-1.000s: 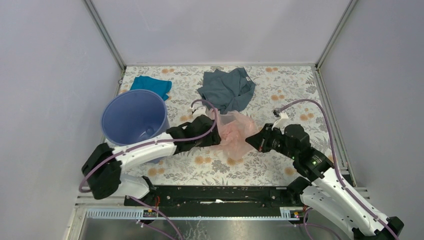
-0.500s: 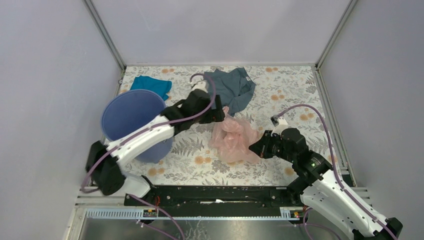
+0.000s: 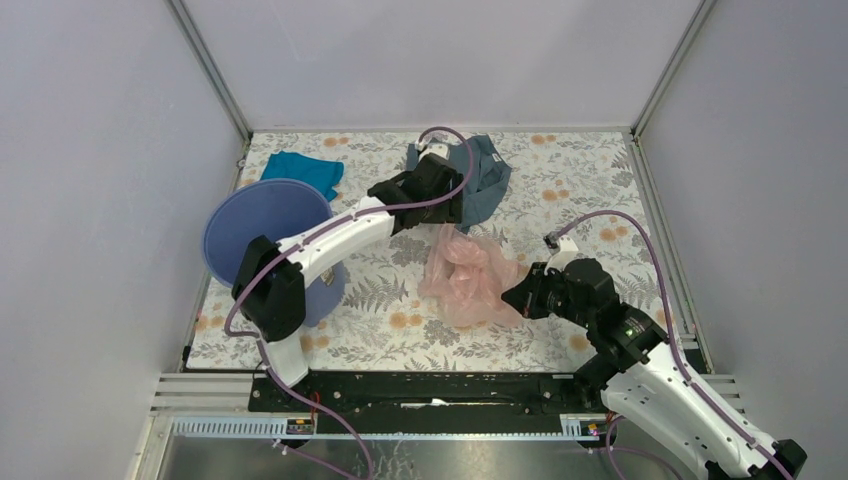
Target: Put the trash bags into the trash bin
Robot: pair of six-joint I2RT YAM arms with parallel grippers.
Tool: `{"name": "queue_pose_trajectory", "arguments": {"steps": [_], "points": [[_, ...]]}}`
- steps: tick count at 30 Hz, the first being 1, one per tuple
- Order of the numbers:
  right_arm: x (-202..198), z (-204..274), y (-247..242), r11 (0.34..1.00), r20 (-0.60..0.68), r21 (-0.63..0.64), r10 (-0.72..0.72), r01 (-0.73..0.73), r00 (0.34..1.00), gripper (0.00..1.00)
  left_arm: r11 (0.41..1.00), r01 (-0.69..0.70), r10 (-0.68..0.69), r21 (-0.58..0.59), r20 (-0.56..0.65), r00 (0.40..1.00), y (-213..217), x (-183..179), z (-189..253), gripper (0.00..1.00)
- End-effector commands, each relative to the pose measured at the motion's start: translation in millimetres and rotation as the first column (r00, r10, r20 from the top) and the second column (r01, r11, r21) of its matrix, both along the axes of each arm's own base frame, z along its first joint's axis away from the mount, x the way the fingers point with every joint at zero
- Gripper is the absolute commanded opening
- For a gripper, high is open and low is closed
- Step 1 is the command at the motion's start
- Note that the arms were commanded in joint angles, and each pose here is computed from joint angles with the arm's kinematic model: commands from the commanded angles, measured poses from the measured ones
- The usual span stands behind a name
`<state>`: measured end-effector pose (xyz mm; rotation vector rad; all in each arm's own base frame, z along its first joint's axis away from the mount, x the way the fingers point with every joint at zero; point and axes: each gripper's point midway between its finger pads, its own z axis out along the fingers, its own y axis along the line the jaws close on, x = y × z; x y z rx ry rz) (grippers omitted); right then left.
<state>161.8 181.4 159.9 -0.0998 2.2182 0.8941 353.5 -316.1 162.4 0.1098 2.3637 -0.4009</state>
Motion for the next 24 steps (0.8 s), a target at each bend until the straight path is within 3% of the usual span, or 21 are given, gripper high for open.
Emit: {"name": "queue_pose_trajectory", "arguments": {"steps": [1,7,10,13,16,17,21,24], "points": [[1,2,-3,1.0,0.03,-0.018,0.004,-0.004,1.0,0.0,0.998,-0.022,0.02,0.061,0.026,0.999,8,26,-1,0.75],[0,3,-3,1.0,0.03,-0.013,0.001,-0.001,1.0,0.0,0.998,0.029,-0.024,0.059,-0.085,0.996,-5,18,-47,0.77],[-1,3,-3,1.0,0.028,-0.009,0.0,0.0,1.0,0.0,0.998,0.058,-0.053,0.031,-0.126,0.991,-11,10,-66,0.73],[-2,4,-2,1.0,0.024,0.004,0.003,-0.003,1.0,0.0,0.997,0.07,-0.066,0.024,-0.131,0.989,-12,9,-78,0.57],[-3,7,-3,1.0,0.029,0.012,-0.001,0.001,1.0,0.0,0.997,0.053,-0.046,0.055,-0.122,0.991,-6,17,-74,0.21],[-3,8,-5,1.0,0.032,0.007,-0.009,0.009,0.999,0.0,0.997,0.041,-0.034,0.066,-0.095,0.995,-4,22,-61,0.15],[5,25,-28,0.99,0.058,-0.067,-0.119,0.123,0.991,0.0,0.996,0.043,-0.046,0.076,0.037,0.998,10,21,10,0.06],[13,49,-40,0.977,0.1,-0.051,-0.203,0.209,0.974,0.0,0.998,0.064,-0.067,0.028,0.122,0.99,20,-4,60,0.0]]}}
